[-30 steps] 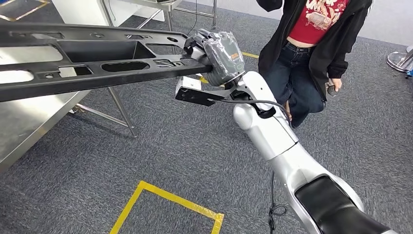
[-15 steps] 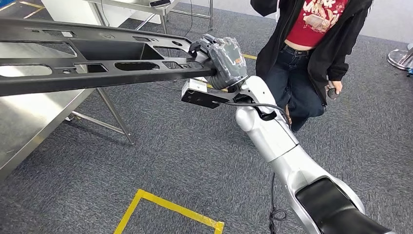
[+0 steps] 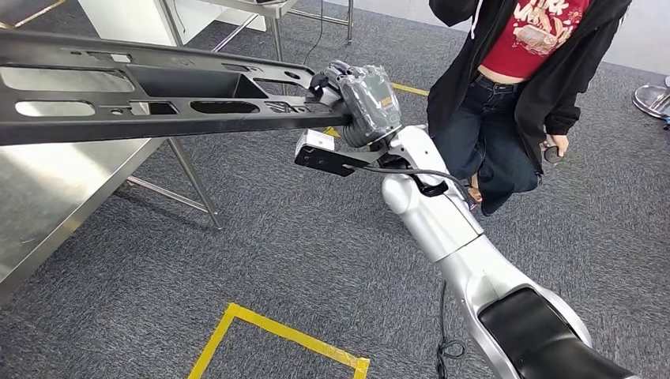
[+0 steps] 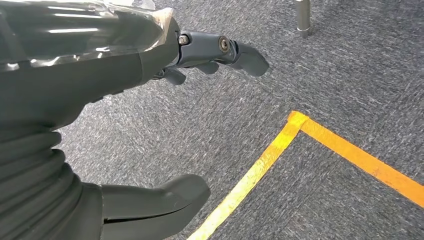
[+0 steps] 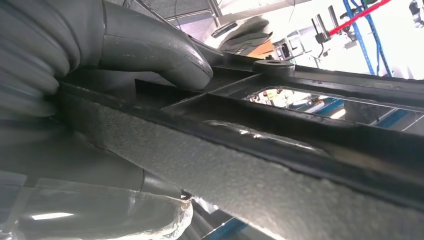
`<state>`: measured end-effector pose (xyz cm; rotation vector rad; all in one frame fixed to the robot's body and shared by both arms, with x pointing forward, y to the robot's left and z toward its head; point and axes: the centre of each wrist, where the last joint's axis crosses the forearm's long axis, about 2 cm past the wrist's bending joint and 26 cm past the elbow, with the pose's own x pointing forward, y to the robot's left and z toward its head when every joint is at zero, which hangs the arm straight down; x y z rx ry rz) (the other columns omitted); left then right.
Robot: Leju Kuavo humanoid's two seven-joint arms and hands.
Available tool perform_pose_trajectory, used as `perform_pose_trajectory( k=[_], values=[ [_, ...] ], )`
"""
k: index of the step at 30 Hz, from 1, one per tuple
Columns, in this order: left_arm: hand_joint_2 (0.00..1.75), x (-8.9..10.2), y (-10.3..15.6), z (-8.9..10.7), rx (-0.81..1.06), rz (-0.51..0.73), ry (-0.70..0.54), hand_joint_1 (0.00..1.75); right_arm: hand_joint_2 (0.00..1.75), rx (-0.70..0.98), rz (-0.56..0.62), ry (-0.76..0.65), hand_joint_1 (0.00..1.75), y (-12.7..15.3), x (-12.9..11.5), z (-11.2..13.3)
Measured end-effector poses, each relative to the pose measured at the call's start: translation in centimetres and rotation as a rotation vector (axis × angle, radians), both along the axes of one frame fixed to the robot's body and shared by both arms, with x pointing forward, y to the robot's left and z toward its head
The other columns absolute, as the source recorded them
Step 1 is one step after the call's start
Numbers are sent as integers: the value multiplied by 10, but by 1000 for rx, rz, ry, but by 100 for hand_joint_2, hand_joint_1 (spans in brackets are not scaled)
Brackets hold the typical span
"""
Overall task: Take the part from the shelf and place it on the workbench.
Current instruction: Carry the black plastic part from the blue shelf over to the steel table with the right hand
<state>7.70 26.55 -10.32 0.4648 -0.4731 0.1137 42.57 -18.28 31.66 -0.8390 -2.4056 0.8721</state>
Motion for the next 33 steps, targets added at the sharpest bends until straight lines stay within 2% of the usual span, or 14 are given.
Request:
perform_pose_trajectory(
  k=[33],
  values=[
    [175,4,3,1,8,-10,-6,0,175,-7,-24,19,175,2,1,-7]
  ],
)
